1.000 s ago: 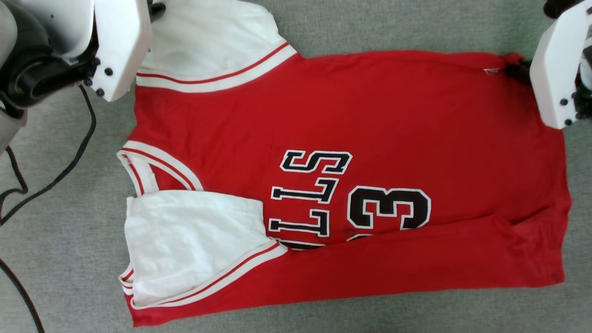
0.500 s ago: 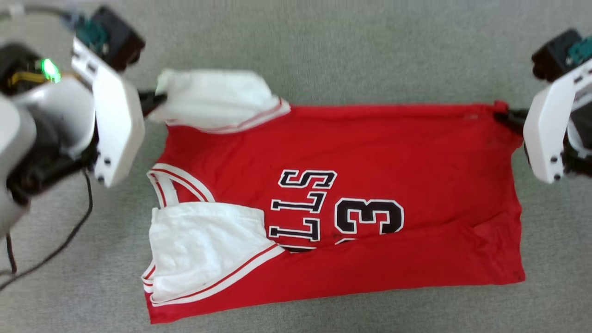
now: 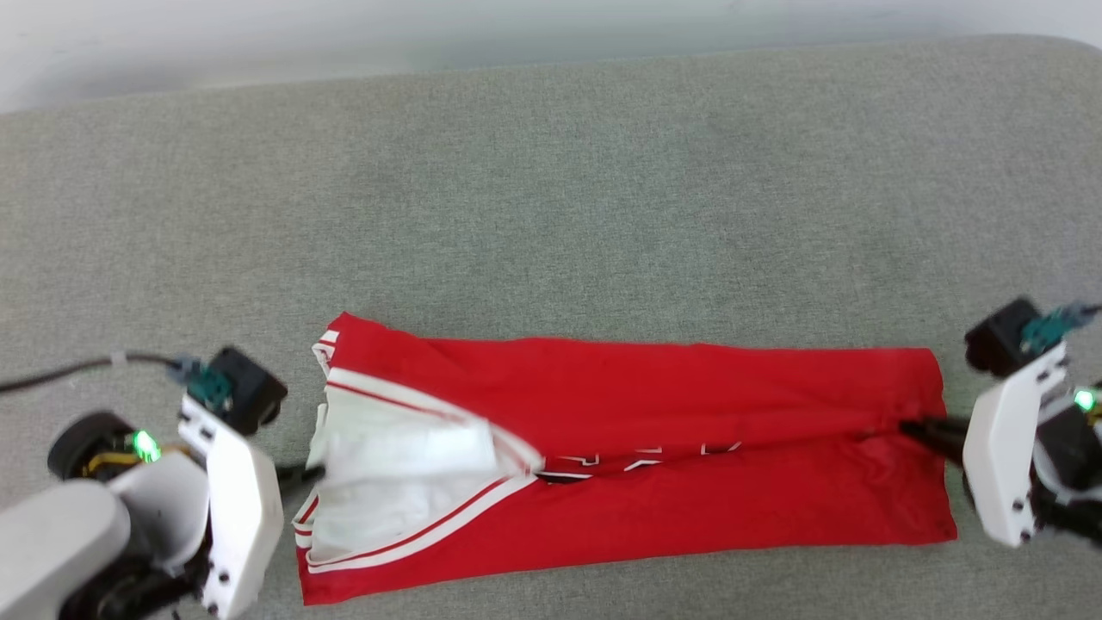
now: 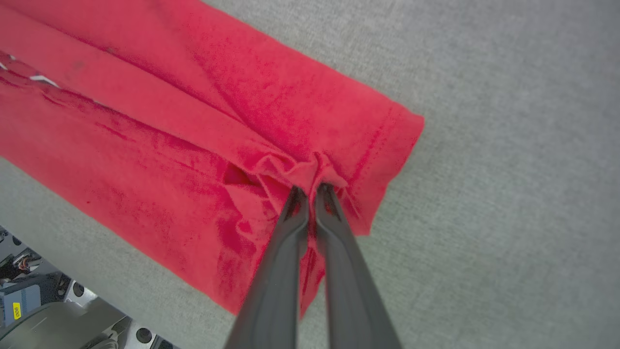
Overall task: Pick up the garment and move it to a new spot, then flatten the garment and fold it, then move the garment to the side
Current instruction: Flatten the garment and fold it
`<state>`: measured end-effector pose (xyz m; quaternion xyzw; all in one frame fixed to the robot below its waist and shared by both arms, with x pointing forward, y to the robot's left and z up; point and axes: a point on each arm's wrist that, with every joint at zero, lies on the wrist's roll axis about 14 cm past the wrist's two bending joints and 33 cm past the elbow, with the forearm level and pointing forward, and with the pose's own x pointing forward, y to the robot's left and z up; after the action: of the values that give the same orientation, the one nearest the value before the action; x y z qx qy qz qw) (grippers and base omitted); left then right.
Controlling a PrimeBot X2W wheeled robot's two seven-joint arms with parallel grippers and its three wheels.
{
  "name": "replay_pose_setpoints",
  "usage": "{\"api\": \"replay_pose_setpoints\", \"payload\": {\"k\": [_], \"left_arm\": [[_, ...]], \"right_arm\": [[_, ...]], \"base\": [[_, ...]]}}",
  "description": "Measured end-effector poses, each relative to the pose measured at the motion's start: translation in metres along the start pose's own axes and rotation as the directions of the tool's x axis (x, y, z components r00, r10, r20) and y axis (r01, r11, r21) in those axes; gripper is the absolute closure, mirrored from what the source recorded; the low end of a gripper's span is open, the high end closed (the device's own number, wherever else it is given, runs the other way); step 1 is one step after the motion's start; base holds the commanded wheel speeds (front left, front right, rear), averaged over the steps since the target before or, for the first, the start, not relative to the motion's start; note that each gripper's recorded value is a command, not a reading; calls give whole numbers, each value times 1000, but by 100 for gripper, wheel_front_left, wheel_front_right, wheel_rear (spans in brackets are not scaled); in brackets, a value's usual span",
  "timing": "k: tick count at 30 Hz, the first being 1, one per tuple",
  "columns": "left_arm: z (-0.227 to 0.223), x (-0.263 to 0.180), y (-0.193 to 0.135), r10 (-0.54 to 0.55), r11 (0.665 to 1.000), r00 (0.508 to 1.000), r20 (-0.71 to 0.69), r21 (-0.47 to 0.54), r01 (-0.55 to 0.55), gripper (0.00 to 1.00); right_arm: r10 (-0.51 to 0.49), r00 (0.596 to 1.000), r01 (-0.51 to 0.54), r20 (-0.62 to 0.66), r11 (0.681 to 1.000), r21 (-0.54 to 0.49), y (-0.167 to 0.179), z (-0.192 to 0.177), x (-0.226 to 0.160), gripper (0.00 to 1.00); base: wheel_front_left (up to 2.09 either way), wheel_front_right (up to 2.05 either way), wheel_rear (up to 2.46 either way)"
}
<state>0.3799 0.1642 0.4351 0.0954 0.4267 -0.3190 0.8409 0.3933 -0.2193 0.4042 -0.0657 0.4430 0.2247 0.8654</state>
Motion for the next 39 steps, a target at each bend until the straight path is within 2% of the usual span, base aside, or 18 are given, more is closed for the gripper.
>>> {"api": "replay_pose_setpoints", "payload": {"k": [5,11,12,13,18,22,25,28,34,37,39], "left_arm": [[-31,12,-10,-28,998,998,-54,-62,24,100],[-55,28,-20,-64,991,993,-103,-125,51,100],[-56,29,-19,-63,991,993,-102,-128,49,86],[-55,29,-19,-60,990,994,-92,-130,48,0],[-30,21,-5,17,995,999,39,-96,-14,0],[3,11,10,114,993,971,210,-60,-104,0],[29,2,24,204,979,914,350,-75,-190,0],[45,-7,34,277,960,845,457,-104,-258,0],[63,-25,52,409,907,697,589,-181,-379,0],[60,-28,55,463,880,656,595,-218,-423,0],[71,-37,58,498,855,593,632,-244,-458,0]], "right_arm": [[18,999,-17,-47,999,33,8,-28,9,100],[12,998,-8,-63,998,59,8,-38,19,100],[8,999,-5,-52,998,62,7,-36,19,72],[3,999,0,-41,998,57,6,-33,18,0],[-1,998,-1,60,999,35,7,-9,9,0],[-21,982,13,189,999,39,-2,24,-8,0],[-49,958,35,284,998,55,-14,48,-21,0],[-92,941,60,326,993,106,-29,53,-30,0],[-187,932,115,310,965,236,-58,31,-35,0],[-185,945,95,271,945,313,-55,11,-26,0],[-180,946,68,269,924,376,-52,5,-21,0]], "base": [[0,0,0],[0,0,0],[0,0,0],[0,0,0],[0,0,0],[0,0,0],[0,0,0],[0,0,0],[0,0,0],[0,0,0],[0,0,0]]}}
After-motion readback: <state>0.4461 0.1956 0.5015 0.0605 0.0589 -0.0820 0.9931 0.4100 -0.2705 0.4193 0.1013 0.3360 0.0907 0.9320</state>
